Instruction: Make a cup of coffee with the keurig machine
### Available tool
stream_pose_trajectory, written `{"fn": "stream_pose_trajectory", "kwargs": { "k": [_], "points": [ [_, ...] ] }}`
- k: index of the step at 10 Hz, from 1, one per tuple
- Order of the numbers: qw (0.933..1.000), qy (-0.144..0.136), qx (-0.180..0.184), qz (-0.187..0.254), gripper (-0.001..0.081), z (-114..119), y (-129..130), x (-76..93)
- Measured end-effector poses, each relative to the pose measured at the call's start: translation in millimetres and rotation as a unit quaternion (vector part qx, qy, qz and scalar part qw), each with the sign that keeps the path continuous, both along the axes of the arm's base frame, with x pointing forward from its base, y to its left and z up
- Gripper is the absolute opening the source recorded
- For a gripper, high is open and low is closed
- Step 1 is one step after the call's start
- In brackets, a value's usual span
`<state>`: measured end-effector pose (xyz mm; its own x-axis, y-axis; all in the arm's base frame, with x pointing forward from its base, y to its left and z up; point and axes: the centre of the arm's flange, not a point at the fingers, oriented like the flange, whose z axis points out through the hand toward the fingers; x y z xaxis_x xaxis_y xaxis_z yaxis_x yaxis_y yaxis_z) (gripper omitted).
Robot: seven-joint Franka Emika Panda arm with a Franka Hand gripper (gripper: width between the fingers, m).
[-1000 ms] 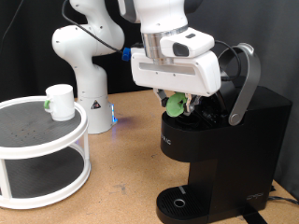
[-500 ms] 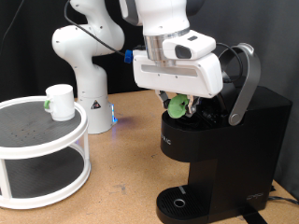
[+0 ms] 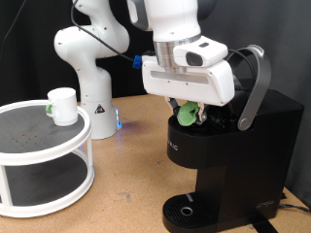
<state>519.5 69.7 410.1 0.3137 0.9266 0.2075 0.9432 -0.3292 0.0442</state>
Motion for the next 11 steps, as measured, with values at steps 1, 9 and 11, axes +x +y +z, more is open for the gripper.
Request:
{"fn": "stream_pose_trajectory", "kwargs": {
  "k": [1, 9, 11],
  "points": [
    [1.0, 0.0, 0.0, 0.001, 0.0477, -1.4, 1.3, -0.5],
    [1.0, -0.004, -0.004, 0.002, 0.0477, -3.9, 1.2, -0.8],
    [1.0, -0.005, -0.004, 0.001, 0.0505, -4.0, 1.2, -0.8]
  ]
}}
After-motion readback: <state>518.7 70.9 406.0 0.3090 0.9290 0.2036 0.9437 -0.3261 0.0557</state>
